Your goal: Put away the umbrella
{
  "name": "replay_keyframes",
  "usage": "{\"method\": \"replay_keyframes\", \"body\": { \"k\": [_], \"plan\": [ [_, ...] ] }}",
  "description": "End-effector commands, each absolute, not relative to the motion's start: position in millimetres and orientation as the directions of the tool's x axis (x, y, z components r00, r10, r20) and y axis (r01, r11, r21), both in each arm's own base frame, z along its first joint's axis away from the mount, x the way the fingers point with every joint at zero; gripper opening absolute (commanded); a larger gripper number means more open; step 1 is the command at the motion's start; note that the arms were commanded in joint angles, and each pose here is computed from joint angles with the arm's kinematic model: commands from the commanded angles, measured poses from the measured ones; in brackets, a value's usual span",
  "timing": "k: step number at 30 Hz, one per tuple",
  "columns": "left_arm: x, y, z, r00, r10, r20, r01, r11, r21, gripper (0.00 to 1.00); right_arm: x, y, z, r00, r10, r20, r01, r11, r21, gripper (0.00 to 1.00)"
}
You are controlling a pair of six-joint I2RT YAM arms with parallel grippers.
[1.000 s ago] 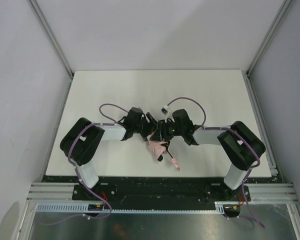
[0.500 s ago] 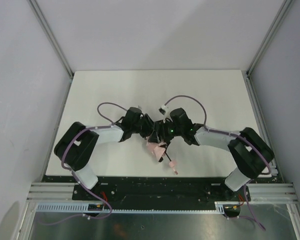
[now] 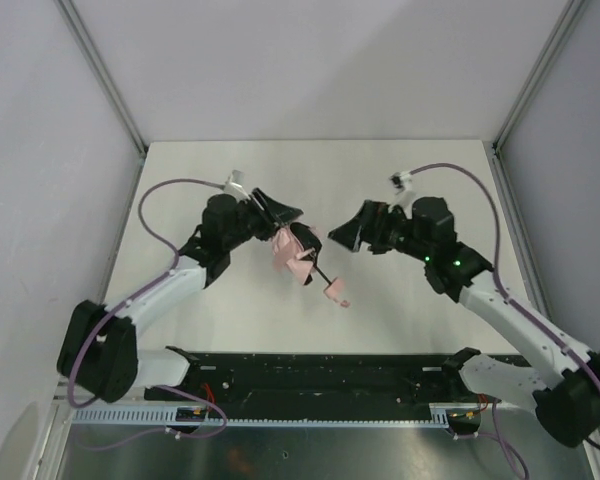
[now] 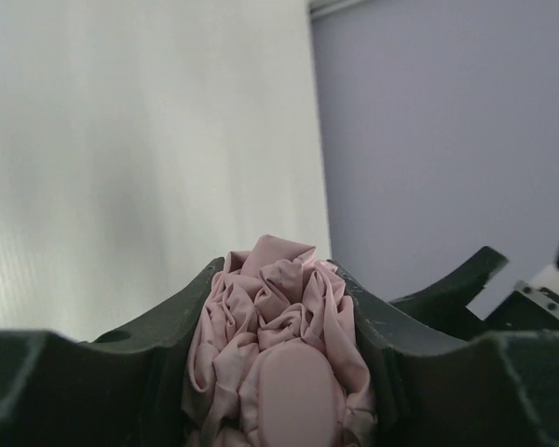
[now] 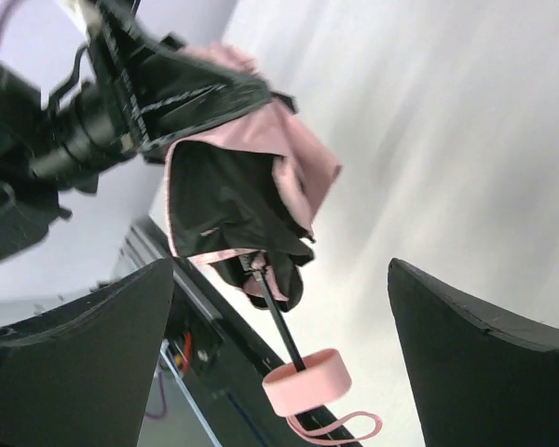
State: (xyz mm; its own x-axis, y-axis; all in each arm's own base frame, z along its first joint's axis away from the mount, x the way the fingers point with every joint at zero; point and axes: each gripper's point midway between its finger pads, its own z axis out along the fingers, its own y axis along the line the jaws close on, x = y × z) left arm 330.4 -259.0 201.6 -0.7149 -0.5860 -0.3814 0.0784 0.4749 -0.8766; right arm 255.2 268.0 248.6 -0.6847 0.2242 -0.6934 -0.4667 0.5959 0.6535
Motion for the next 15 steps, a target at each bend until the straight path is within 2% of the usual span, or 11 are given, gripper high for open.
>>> {"method": "replay_keyframes", "body": {
  "k": [1, 5, 9, 10, 12, 15],
  "plan": [
    [336.8, -234.9, 302.6, -0.541, -0.701, -0.464, 0.276, 0.373, -0.886, 0.0, 274.0, 235.5, 296.4, -0.619, 0.455, -0.64, -0.333, 0.586, 0.739, 0.99],
    [331.7, -214.1, 349.0, -0.464, -0.784, -0.411, 0.316, 0.287, -0.904, 0.0, 290.1, 233.7, 293.9, -0.684, 0.589, -0.431, -0.159, 0.455, 0.876, 0.99],
    [327.5, -203.6, 377.2, -0.448, -0.831, -0.329, 0.323, 0.193, -0.927, 0.0, 292.3, 266.9, 301.8, -0.767, 0.589, -0.253, -0.131, 0.243, 0.961, 0.96],
    [326.4, -203.4, 382.8, -0.453, -0.833, -0.319, 0.33, 0.176, -0.927, 0.0, 291.1, 274.5, 304.8, -0.788, 0.563, -0.247, -0.154, 0.207, 0.966, 0.91],
    [324.2, -205.0, 391.3, -0.466, -0.824, -0.321, 0.349, 0.162, -0.923, 0.0, 293.3, 277.7, 309.7, -0.784, 0.534, -0.317, -0.24, 0.21, 0.948, 0.8],
    [320.5, -204.3, 395.9, -0.458, -0.817, -0.35, 0.378, 0.178, -0.909, 0.0, 292.8, 272.4, 317.8, -0.7, 0.488, -0.522, -0.425, 0.302, 0.853, 0.78]
  ]
}}
